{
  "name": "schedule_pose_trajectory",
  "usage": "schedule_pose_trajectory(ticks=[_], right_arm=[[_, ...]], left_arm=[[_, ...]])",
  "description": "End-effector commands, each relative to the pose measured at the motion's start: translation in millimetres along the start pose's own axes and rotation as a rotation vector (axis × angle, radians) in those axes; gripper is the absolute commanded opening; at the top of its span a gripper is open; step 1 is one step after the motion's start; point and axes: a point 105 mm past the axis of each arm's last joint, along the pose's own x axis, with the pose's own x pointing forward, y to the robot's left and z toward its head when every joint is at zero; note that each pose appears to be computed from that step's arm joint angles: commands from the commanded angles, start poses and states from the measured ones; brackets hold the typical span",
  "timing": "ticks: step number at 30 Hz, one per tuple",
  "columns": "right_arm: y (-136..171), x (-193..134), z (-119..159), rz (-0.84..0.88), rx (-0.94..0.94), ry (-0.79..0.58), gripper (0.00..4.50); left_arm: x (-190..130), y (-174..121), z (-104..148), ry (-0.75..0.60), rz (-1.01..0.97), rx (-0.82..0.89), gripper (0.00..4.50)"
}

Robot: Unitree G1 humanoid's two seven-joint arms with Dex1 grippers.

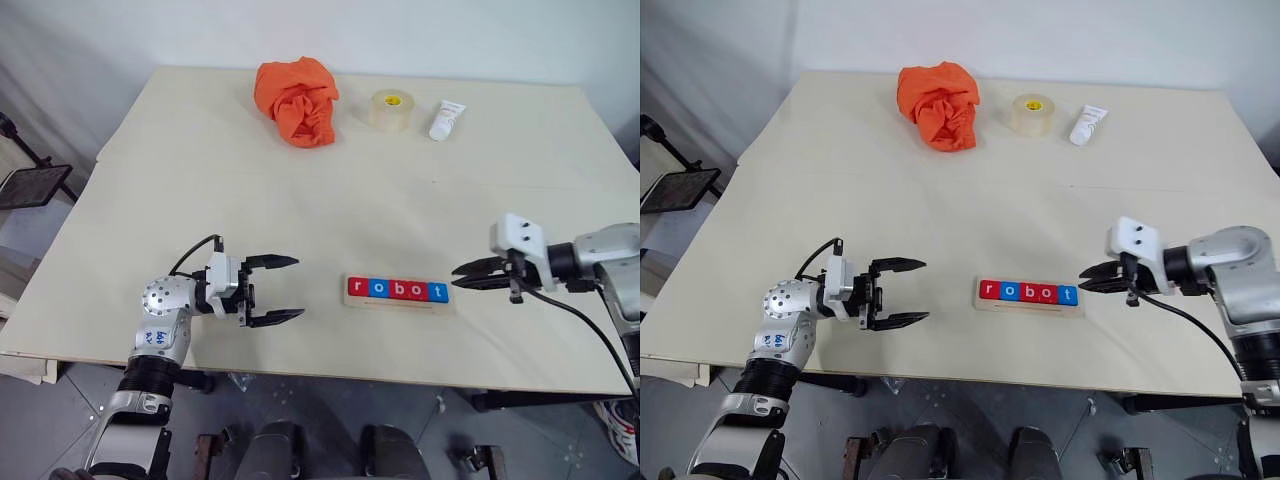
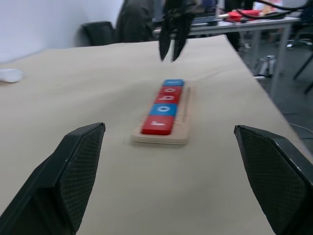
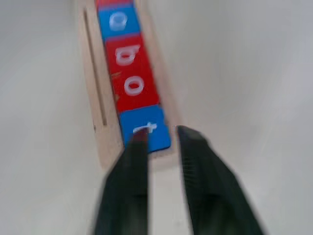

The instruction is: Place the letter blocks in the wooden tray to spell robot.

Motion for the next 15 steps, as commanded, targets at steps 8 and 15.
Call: schedule_pose_trajectory(ticks=[8, 15], right_arm=[[25, -56, -38, -0.064, 0.010, -0.194, 4.49], [19, -78, -55, -0.133, -0.033, -0.216, 4.49]], left_arm=[[-5, 5, 19, -0.054, -0.026, -0.003, 4.50], [-16, 6, 28, -0.048, -0.052, -0.015, 4.50]])
